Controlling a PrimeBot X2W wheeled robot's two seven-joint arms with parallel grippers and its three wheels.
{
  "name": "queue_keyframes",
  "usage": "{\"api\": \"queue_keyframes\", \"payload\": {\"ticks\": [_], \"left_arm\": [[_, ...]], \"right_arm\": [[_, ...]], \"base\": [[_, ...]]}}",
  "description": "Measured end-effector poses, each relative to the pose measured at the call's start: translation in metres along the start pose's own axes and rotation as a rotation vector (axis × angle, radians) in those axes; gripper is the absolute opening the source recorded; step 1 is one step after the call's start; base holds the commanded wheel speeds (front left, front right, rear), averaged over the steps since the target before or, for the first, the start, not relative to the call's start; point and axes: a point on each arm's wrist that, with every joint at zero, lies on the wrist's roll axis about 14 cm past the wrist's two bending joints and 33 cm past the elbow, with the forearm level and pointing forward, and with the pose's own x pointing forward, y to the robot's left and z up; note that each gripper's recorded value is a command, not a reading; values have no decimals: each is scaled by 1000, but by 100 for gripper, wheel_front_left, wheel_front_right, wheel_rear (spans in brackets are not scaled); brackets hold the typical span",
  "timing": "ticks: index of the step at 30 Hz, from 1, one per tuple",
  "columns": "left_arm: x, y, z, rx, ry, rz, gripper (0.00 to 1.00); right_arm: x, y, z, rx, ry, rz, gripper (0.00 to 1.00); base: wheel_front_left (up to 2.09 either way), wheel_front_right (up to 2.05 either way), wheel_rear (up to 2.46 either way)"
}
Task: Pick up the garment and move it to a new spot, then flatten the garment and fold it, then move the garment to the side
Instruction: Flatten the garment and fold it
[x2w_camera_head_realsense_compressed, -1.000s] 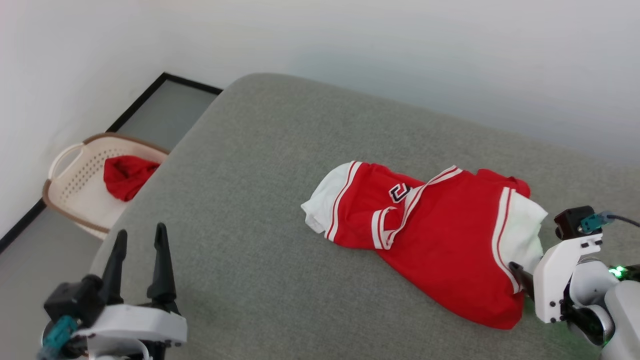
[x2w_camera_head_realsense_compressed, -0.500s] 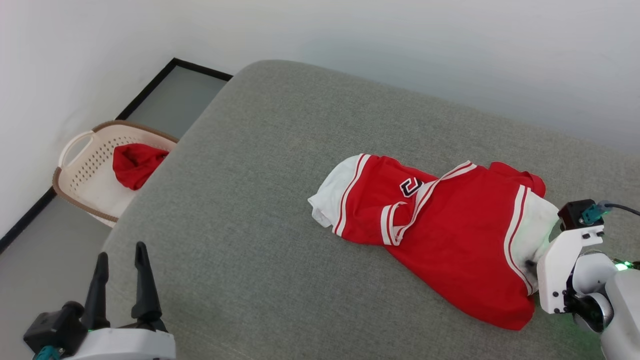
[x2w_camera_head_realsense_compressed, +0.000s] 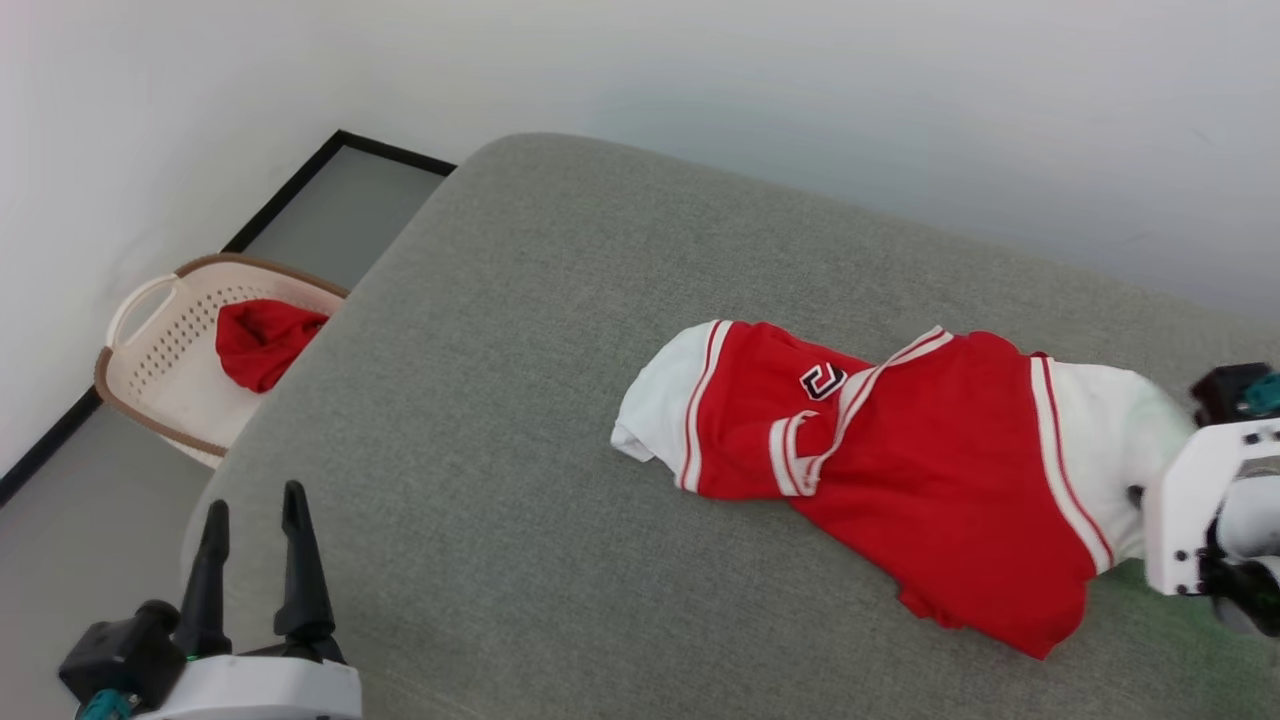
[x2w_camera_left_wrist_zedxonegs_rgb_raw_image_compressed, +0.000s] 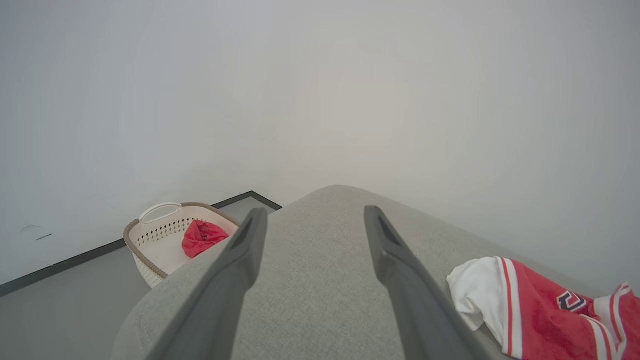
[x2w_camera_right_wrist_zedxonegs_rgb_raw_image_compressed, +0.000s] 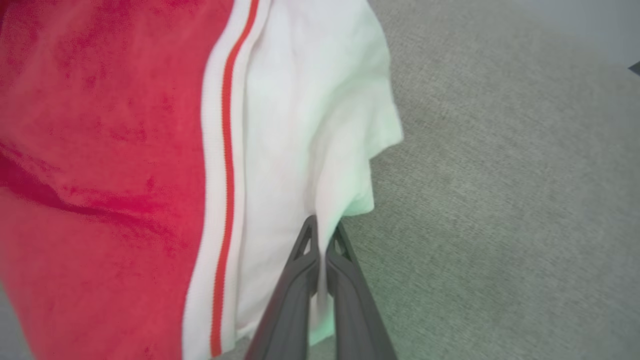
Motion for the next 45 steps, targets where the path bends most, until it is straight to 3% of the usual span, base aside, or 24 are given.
{"api": "queue_keyframes", "payload": {"ticks": [11,23,33,35,36,37,45], "left_arm": [[7,-25,-7,-10,14,-73,100],[18,-59,-19,-8,41,-164,100],[26,-86,-33,-14,74,-233,100],[26,-91,-37,-12,85,-250,100],[27,-93,-37,-7,86,-256,100],[28,-95,-38,-6,86,-262,100],[36,-106,-34,4,67,-296,100]], "right_arm": [[-38,-59,-6,41,-34,-108,0],[-85,-126,-69,209,17,-271,0],[-89,-118,-124,312,82,-289,0],[-89,-115,-127,314,85,-289,45],[-88,-114,-126,313,80,-285,93],[-89,-114,-122,312,67,-285,100],[-103,-118,-94,284,-66,-296,100]], "base": [[0,0,0],[0,0,0],[0,0,0],[0,0,0],[0,0,0],[0,0,0],[0,0,0]]}}
